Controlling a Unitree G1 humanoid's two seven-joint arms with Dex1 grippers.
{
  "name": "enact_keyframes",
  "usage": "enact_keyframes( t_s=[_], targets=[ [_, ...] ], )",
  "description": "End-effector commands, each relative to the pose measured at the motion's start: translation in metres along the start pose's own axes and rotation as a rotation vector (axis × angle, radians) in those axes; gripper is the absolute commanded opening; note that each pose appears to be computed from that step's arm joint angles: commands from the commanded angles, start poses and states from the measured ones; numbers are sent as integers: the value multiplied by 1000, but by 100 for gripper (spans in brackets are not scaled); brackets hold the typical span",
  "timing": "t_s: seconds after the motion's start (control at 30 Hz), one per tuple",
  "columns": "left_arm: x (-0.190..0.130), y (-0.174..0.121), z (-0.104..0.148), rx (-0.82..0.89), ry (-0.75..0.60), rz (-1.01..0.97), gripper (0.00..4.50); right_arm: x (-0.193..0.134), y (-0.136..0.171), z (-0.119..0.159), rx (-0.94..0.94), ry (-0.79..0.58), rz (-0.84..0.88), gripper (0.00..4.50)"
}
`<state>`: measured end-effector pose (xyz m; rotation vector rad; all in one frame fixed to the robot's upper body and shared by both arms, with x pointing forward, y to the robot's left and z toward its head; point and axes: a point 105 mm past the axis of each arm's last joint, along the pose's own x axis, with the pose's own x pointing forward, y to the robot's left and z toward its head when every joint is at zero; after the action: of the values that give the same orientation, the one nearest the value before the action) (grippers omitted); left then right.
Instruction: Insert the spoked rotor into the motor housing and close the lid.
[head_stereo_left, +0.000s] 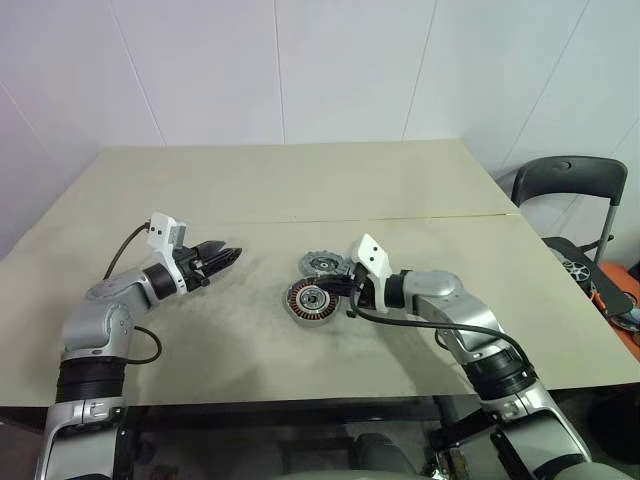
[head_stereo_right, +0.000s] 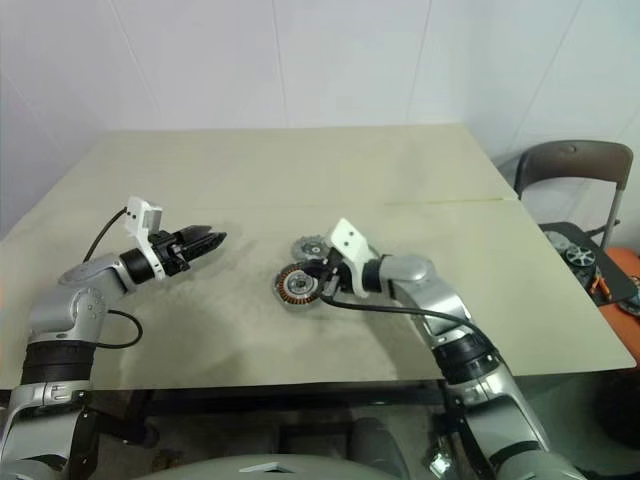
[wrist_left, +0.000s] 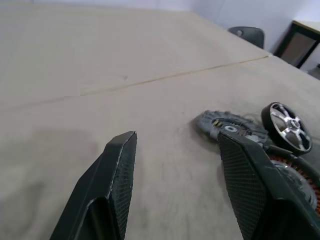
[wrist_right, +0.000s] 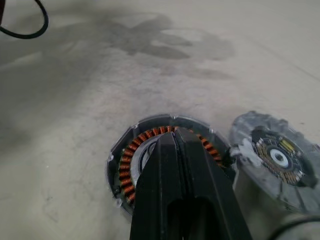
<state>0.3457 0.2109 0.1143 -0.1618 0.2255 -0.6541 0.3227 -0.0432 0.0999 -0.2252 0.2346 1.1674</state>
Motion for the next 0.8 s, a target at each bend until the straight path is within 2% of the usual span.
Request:
enact_keyframes(
  t_s=[0.03, 0.23, 0.5, 0.8],
  targets=[
    [-3, -4, 15, 26, -57, 3, 272, 10, -4, 21, -100, -30, 19, 3],
    [-5, -6, 9, 14, -54, 21, 272, 27, -5, 21, -205, 13, 63, 3],
    [-5, -4, 5, 8, -47, 37, 272, 31, -5, 21, -295, 50, 137, 3],
    [-5, -8, 0, 10, -35, 23, 272, 28, -1, 2, -352, 128, 199, 3]
  ],
)
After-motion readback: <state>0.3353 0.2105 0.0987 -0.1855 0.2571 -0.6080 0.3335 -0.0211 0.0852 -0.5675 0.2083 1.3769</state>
